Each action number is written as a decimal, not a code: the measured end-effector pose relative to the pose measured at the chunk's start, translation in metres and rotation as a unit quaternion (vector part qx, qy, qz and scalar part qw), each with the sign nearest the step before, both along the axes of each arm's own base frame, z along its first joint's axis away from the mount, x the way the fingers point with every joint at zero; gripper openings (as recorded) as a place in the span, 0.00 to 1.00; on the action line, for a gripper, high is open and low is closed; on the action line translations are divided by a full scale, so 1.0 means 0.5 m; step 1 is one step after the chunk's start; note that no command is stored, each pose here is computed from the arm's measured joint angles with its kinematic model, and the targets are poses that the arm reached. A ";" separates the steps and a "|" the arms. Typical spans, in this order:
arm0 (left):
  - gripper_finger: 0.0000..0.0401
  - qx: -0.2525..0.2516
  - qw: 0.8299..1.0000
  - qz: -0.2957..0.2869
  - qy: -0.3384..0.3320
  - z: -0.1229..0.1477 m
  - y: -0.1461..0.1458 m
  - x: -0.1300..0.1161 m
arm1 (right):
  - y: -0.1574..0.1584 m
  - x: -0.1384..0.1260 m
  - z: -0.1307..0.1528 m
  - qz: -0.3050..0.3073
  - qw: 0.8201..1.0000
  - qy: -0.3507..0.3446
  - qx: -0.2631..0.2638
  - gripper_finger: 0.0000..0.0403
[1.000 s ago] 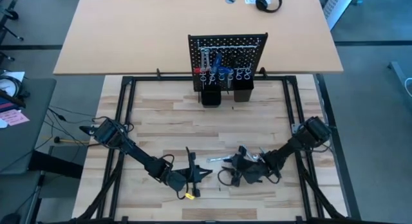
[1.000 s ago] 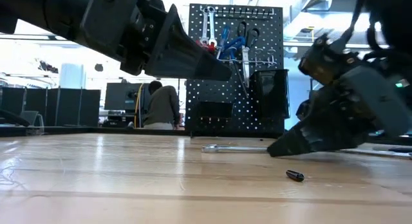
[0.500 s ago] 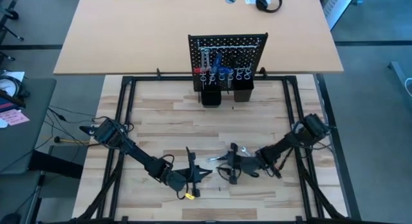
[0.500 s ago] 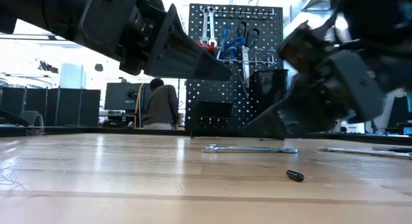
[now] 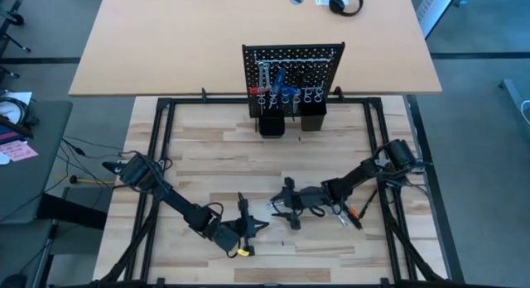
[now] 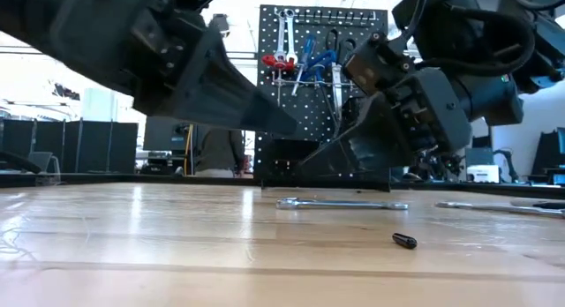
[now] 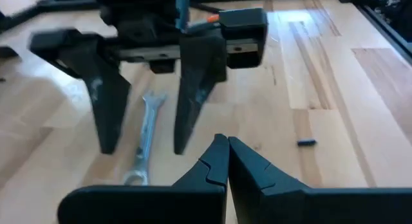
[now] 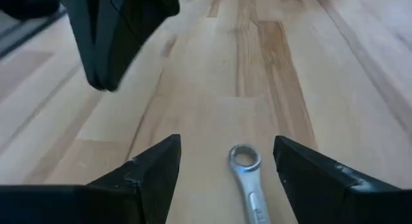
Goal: Hang tools onto peg board
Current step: Hang the wrench on the pegboard
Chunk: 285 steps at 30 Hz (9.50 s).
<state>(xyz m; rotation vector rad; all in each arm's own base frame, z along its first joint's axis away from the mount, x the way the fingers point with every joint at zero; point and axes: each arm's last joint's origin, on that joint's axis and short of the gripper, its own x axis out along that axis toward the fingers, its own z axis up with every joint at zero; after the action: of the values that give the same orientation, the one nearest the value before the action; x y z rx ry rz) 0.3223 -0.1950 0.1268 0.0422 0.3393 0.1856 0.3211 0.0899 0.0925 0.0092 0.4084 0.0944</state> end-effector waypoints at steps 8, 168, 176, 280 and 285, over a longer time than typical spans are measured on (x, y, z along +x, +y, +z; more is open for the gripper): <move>0.00 -0.027 1.000 -0.014 -0.003 -0.002 -0.035 -0.024 | -0.012 0.028 0.021 0.002 0.999 -0.026 -0.034 0.65; 0.01 0.007 0.991 0.050 0.121 -0.009 0.097 -0.002 | 0.139 0.012 0.068 0.073 0.993 0.009 -0.097 0.19; 0.01 0.055 0.988 0.098 0.103 0.021 0.090 -0.024 | 0.105 0.025 0.059 0.065 0.992 0.018 -0.102 0.19; 0.00 -0.053 0.992 -0.013 0.112 -0.045 0.090 0.007 | 0.068 0.034 -0.021 0.062 0.991 0.109 -0.053 0.58; 0.00 -0.051 0.992 -0.012 0.113 -0.045 0.091 0.006 | 0.046 0.032 -0.050 0.068 0.984 0.160 -0.032 0.43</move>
<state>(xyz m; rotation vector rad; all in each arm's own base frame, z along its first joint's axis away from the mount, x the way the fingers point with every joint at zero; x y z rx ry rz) 0.3254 -0.1497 0.1041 -0.0347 0.5743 0.1399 0.3370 0.1130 0.0674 -0.0678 0.7333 0.2166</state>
